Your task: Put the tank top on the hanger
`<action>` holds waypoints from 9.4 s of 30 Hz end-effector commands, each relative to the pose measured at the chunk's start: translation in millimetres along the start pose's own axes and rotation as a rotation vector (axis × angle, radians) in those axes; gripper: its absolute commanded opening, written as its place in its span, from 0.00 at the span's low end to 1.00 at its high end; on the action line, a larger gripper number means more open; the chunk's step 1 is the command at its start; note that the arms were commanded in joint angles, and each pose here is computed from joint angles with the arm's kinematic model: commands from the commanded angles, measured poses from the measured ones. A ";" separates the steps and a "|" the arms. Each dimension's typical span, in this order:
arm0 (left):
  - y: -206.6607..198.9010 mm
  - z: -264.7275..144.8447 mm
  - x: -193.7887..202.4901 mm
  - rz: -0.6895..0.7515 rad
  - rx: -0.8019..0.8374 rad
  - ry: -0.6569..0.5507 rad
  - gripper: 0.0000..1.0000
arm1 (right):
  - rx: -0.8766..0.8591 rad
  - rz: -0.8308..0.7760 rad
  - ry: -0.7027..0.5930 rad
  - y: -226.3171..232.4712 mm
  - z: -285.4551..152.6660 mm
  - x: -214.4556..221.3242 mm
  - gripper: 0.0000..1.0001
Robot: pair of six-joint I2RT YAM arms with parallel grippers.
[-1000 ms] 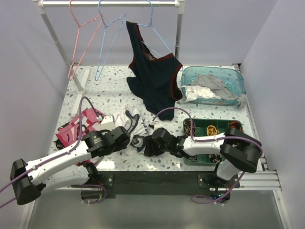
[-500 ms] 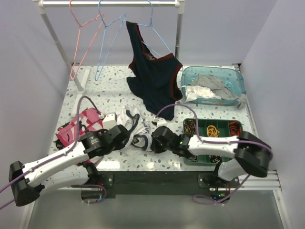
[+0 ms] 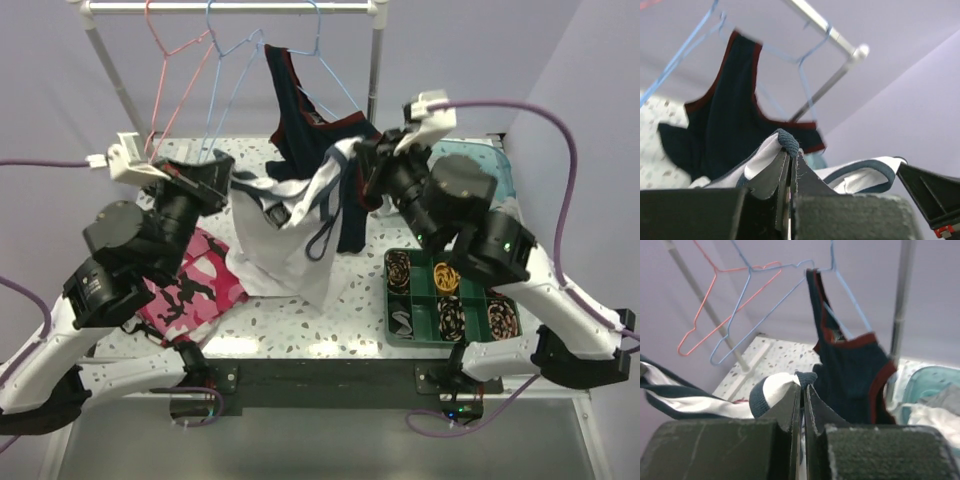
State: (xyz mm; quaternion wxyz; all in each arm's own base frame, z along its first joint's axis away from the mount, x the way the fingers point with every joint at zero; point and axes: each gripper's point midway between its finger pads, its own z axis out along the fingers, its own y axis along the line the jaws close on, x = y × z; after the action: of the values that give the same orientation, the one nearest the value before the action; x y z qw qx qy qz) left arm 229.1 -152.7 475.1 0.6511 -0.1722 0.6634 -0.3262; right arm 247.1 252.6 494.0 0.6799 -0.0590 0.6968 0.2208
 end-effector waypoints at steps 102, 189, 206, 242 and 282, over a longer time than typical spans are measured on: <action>135.4 223.5 -48.0 0.630 -0.033 0.240 0.61 | -0.037 -0.122 0.707 -49.6 -58.8 336.6 0.64; 106.7 -0.7 161.6 0.473 0.073 0.441 0.00 | 0.087 -0.239 0.801 -22.7 -153.1 436.1 0.47; 83.1 -16.7 154.4 0.519 0.056 0.450 0.00 | 0.221 -0.236 0.655 -42.1 -112.9 440.0 0.12; 102.6 -101.7 218.9 0.411 0.349 0.756 0.00 | 0.188 -0.187 0.742 -113.6 15.1 309.0 0.00; 66.3 -66.3 220.9 0.525 0.457 0.656 0.00 | -0.068 -0.186 0.680 -60.8 15.1 232.7 0.00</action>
State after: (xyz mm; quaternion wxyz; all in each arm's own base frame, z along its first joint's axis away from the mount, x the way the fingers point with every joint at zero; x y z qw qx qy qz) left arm 141.4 -225.8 217.7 0.4172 0.2684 0.8122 -0.3069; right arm 278.8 241.4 231.1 0.4159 -0.1833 0.8823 0.1225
